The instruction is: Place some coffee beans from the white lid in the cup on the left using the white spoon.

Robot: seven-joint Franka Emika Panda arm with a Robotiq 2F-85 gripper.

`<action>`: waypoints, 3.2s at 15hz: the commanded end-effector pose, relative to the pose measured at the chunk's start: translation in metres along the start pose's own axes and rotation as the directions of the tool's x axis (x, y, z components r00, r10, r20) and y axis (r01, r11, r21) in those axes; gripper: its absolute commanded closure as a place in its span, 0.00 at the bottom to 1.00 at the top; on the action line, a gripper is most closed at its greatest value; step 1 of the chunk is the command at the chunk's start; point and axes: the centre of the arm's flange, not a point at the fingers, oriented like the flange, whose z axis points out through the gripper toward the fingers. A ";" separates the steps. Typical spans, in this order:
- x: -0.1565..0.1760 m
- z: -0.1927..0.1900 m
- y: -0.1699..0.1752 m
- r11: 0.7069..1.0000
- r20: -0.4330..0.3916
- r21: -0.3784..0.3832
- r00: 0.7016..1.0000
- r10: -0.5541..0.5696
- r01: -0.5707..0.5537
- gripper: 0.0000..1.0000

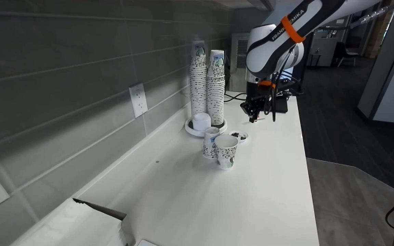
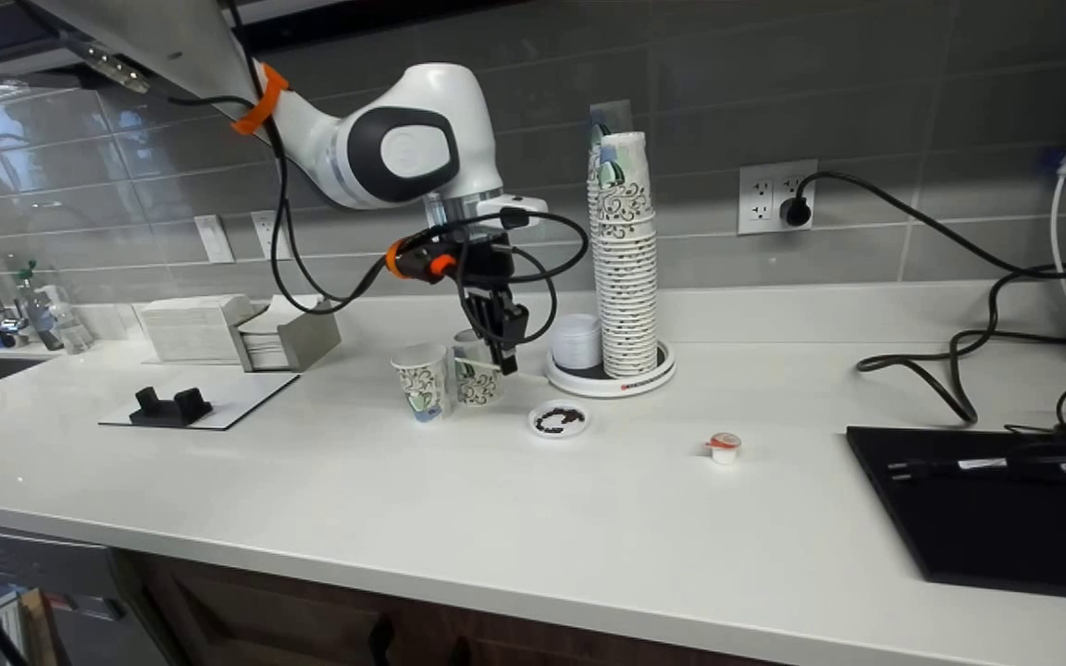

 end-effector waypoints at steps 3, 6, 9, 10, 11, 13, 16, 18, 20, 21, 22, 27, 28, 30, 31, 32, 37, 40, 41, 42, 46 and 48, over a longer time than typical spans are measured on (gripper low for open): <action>0.006 0.012 0.010 0.999 0.023 0.052 1.000 0.003 -0.004 0.97; 0.009 0.019 0.013 0.998 0.033 0.070 0.999 0.007 -0.010 0.97; 0.012 0.027 0.015 0.996 0.035 0.084 0.999 0.022 -0.025 0.97; 0.013 0.030 0.016 0.995 0.042 0.093 0.999 0.021 -0.025 0.97; 0.014 0.033 0.017 0.995 0.045 0.098 0.999 0.024 -0.028 0.97; 0.016 0.039 0.018 0.993 0.056 0.110 0.998 0.025 -0.031 0.97; 0.023 0.047 0.019 0.992 0.057 0.121 0.998 0.026 -0.033 0.97; 0.029 0.052 0.021 0.990 0.060 0.136 0.998 0.027 -0.035 0.97; 0.034 0.056 0.022 0.987 0.076 0.159 0.997 0.027 -0.039 0.97; 0.037 0.058 0.021 0.985 0.079 0.169 0.997 0.027 -0.040 0.97; 0.039 0.058 0.020 0.983 0.083 0.180 0.996 0.026 -0.040 0.97; 0.051 0.066 0.018 0.976 0.123 0.207 0.992 0.041 -0.066 0.97; 0.052 0.067 0.018 0.975 0.139 0.209 0.989 0.045 -0.074 0.97; 0.054 0.070 0.019 0.973 0.167 0.212 0.985 0.053 -0.088 0.97; 0.055 0.071 0.020 0.973 0.177 0.214 0.983 0.053 -0.091 0.97; 0.056 0.073 0.021 0.972 0.186 0.215 0.981 0.054 -0.094 0.97; 0.063 0.078 0.027 0.970 0.212 0.221 0.975 0.059 -0.107 0.97; 0.067 0.081 0.027 0.969 0.218 0.226 0.975 0.052 -0.102 0.97; 0.067 0.082 0.026 0.969 0.217 0.226 0.975 0.053 -0.103 0.97; 0.069 0.083 0.026 0.969 0.218 0.227 0.975 0.051 -0.101 0.97; 0.073 0.086 0.024 0.968 0.228 0.229 0.972 0.050 -0.103 0.97; 0.075 0.087 0.024 0.968 0.234 0.228 0.971 0.050 -0.105 0.97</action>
